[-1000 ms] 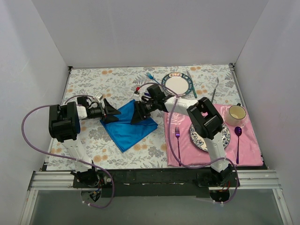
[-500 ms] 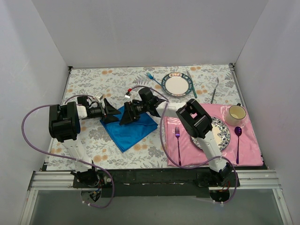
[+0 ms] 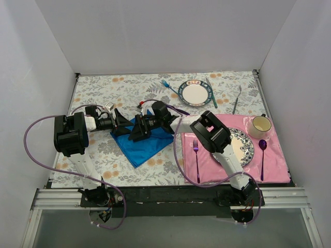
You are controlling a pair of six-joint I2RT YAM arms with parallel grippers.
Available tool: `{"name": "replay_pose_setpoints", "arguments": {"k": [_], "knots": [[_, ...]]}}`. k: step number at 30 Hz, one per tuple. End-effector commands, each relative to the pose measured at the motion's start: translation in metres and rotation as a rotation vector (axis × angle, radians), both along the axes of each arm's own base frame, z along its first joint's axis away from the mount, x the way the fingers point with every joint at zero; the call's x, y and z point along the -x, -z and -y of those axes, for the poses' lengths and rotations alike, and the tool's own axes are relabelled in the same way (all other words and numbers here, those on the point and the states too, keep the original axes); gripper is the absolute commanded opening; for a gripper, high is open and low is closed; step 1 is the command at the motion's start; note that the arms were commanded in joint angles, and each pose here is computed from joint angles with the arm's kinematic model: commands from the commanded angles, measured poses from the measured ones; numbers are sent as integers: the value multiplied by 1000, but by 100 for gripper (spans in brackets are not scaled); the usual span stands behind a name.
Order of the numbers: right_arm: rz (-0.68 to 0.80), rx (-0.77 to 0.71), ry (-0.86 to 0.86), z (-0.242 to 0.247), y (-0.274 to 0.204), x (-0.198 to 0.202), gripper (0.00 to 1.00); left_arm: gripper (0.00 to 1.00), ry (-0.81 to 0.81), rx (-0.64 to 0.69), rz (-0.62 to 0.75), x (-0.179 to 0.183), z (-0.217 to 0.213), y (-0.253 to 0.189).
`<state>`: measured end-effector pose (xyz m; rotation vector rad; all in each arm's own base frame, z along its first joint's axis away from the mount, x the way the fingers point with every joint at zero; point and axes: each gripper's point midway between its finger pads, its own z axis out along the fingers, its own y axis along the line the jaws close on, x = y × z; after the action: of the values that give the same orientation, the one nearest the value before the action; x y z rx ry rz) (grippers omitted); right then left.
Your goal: Fold the napkin into a case and place the utensils inside
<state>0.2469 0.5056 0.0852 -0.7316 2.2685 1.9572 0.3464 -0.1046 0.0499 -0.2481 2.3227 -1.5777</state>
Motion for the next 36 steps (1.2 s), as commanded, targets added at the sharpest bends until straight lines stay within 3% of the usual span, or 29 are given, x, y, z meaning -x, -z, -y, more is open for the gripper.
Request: {"name": "replay_pose_setpoints", "arguments": {"k": [1,14,36], "knots": [[-13,-17,1,1,0,0,91,77,-44,-123,-4,-4,-11,23],[-89,43,43,37,26,-6,91,77,-43,-129,-9,-2,-12,27],[-216,30,116,84,5,-2,91,77,-35,-157,-20,-4,-14,34]]}}
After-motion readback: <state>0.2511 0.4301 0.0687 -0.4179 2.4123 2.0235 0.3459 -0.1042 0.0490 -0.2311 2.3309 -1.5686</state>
